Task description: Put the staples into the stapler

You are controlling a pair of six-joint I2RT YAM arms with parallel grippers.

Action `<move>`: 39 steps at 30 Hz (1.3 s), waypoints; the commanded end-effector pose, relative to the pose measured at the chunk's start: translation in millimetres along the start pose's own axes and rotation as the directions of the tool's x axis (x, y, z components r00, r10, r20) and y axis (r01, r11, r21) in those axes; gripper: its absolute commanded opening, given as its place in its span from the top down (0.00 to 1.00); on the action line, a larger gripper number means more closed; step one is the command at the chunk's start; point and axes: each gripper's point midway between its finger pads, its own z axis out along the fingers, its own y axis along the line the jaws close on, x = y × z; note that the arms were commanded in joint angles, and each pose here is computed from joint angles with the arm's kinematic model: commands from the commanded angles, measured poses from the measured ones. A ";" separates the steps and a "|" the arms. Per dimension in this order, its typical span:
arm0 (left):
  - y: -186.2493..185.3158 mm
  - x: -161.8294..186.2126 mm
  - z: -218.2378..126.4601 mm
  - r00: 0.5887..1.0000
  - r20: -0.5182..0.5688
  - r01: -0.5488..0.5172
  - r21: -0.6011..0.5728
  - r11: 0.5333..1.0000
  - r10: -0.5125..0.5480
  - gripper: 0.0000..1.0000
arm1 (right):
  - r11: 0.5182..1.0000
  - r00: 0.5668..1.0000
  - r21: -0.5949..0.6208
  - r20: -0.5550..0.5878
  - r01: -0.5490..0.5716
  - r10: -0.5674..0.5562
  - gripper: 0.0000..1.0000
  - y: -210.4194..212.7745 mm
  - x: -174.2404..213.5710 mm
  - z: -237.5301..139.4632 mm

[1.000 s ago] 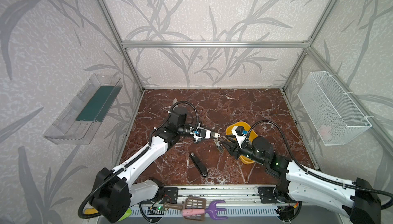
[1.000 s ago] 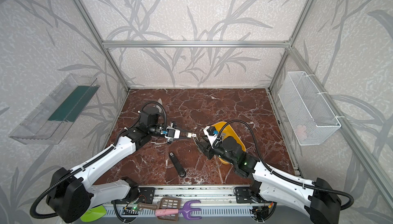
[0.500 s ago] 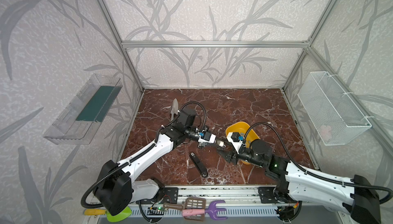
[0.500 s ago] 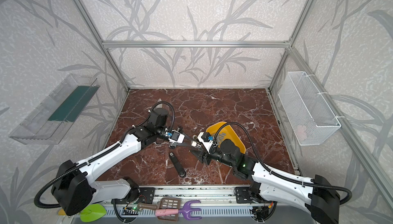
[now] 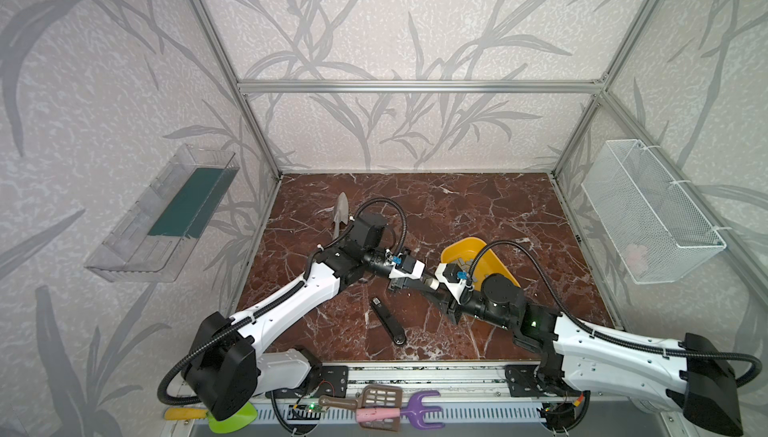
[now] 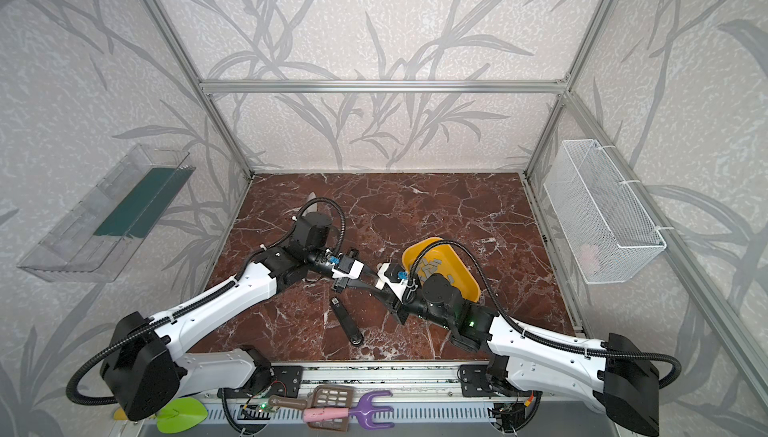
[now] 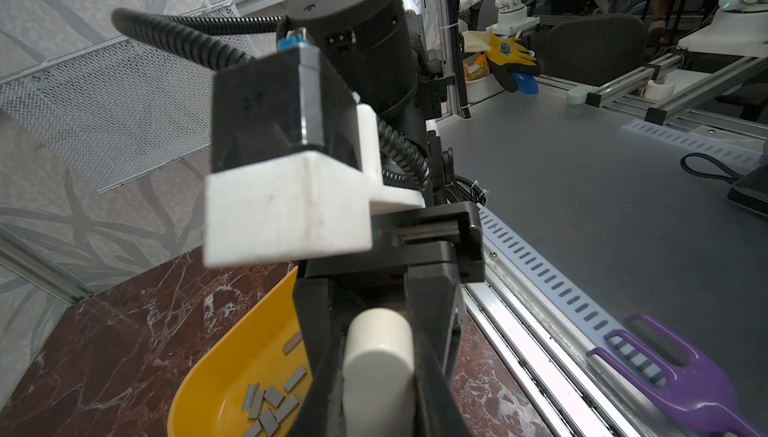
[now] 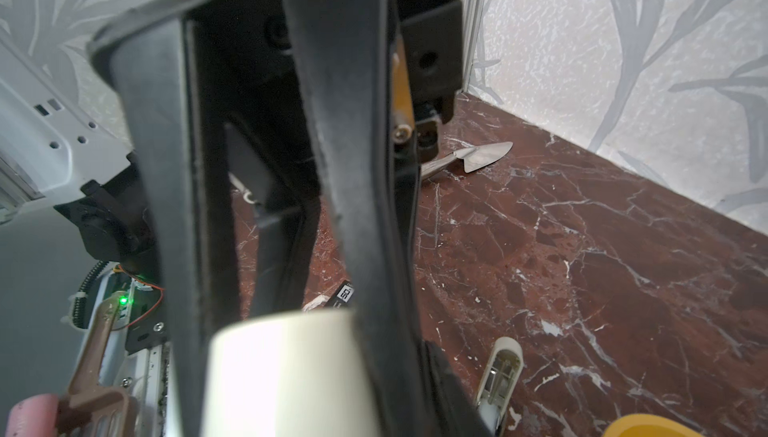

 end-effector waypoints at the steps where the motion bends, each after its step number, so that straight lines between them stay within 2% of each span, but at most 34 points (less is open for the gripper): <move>1: 3.1 -19.0 -1.9 0.994 0.039 -0.104 0.001 0.995 0.104 1.00 | 1.000 0.998 -0.014 0.053 -0.026 0.026 0.79 4.0 -21.1 -3.2; 2: 2.5 -19.9 -2.0 0.994 0.040 -0.103 0.002 0.995 0.102 1.00 | 1.000 0.998 -0.009 0.052 -0.027 0.027 0.81 2.9 -21.0 -3.6; 3: 2.8 -19.4 -2.5 0.994 0.032 -0.102 -0.003 0.995 0.102 0.96 | 1.000 0.998 0.000 0.055 -0.026 0.026 0.83 1.6 -21.3 -4.2; 4: 6.3 -17.9 -4.0 0.994 0.008 -0.109 -0.030 0.994 0.109 0.79 | 1.000 0.998 0.013 0.057 -0.028 0.027 0.84 -0.7 -21.5 -4.6; 6: 17.9 -11.7 -9.5 0.990 -0.055 -0.132 -0.111 0.985 0.127 0.52 | 0.998 0.998 0.041 0.056 -0.042 0.040 0.86 -5.9 -20.8 -3.8; 7: 28.8 -7.8 -16.5 0.987 -0.087 -0.146 -0.180 0.973 0.132 0.42 | 0.997 0.997 0.048 0.051 -0.053 0.050 0.87 -7.2 -20.0 -2.7; 9: 49.8 -2.5 -37.4 0.983 -0.122 -0.170 -0.316 0.933 0.138 0.31 | 0.996 0.997 0.055 0.029 -0.072 0.070 0.89 -8.2 -18.1 1.4; 11: 67.4 1.9 -66.9 0.977 -0.156 -0.199 -0.430 0.881 0.145 0.28 | 0.993 0.996 0.077 -0.007 -0.090 0.091 0.90 -11.8 -13.9 7.1; 15: 103.4 21.5 -131.2 0.951 -0.298 -0.260 -0.631 0.731 0.081 0.27 | 0.985 0.989 0.132 -0.087 -0.108 0.120 0.93 -19.6 0.0 21.0; 20: 126.3 42.4 -189.8 0.913 -0.408 -0.327 -0.756 0.567 -0.018 0.27 | 0.969 0.947 0.194 -0.249 -0.155 0.202 0.94 -24.6 22.6 42.6; 22: 129.2 44.1 -201.2 0.901 -0.432 -0.350 -0.775 0.526 -0.038 0.27 | 0.961 0.915 0.220 -0.330 -0.165 0.232 0.94 -25.7 35.6 53.4; 25: 125.7 44.3 -199.1 0.891 -0.453 -0.372 -0.750 0.546 -0.015 0.28 | 0.959 0.858 0.237 -0.449 -0.154 0.249 0.98 -24.6 56.1 68.8; 29: 122.1 38.7 -192.2 0.902 -0.431 -0.362 -0.730 0.579 0.020 0.29 | 0.955 0.769 0.262 -0.579 -0.139 0.271 1.00 -23.7 85.5 84.9; 34: 114.0 30.0 -184.6 0.901 -0.427 -0.384 -0.702 0.600 0.077 0.30 | 0.965 0.646 0.258 -0.730 -0.040 0.222 1.00 -28.4 118.9 100.3; 39: 107.6 29.8 -178.9 0.899 -0.427 -0.387 -0.675 0.628 0.094 0.31 | 0.969 0.571 0.246 -0.797 0.009 0.197 1.00 -31.5 139.2 105.3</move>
